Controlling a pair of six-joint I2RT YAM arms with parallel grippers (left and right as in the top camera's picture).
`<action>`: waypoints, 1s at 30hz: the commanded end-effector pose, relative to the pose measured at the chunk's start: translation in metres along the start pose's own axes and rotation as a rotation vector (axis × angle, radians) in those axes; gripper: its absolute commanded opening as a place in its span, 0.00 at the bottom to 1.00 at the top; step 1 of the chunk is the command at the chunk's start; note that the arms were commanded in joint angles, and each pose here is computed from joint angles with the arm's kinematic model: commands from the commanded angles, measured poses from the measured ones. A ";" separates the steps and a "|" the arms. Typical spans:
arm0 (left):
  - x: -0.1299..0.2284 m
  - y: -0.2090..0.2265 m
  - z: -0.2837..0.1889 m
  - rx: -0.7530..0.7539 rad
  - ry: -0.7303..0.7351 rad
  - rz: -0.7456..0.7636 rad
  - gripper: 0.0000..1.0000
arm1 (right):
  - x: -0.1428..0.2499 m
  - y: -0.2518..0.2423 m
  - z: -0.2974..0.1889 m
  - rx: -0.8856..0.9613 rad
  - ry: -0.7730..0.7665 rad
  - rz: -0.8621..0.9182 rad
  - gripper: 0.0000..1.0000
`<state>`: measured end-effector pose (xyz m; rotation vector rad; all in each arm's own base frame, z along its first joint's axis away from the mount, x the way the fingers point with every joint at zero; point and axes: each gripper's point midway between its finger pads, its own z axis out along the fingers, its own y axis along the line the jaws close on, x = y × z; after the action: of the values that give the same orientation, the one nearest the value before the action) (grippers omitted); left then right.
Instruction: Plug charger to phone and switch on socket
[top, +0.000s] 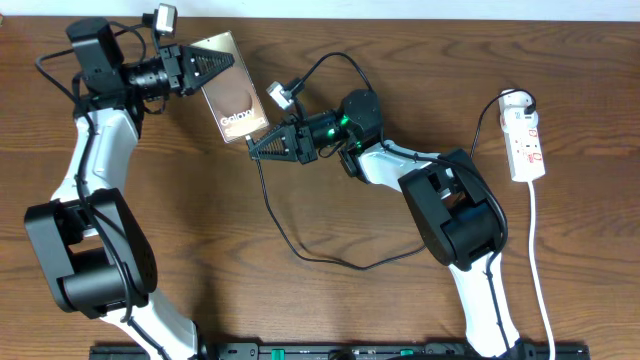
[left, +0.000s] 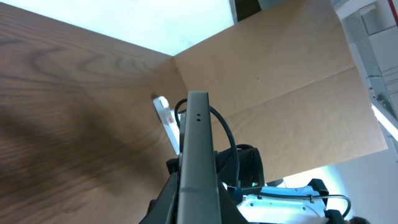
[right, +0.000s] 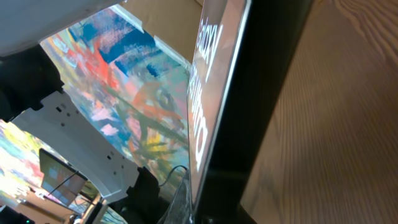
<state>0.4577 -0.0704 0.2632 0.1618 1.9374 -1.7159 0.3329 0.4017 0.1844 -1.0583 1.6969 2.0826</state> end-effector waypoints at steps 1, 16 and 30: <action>0.006 -0.008 0.003 0.041 0.035 0.019 0.07 | -0.011 0.000 -0.001 0.012 -0.033 -0.015 0.01; 0.006 -0.008 0.003 0.041 0.035 0.023 0.07 | -0.012 0.000 -0.002 0.014 -0.035 -0.015 0.01; 0.006 -0.008 0.003 0.042 0.035 0.030 0.07 | -0.013 -0.001 -0.006 0.017 -0.038 -0.013 0.01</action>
<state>0.4577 -0.0705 0.2632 0.1694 1.9343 -1.7106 0.3337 0.4005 0.1840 -1.0553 1.7024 2.0841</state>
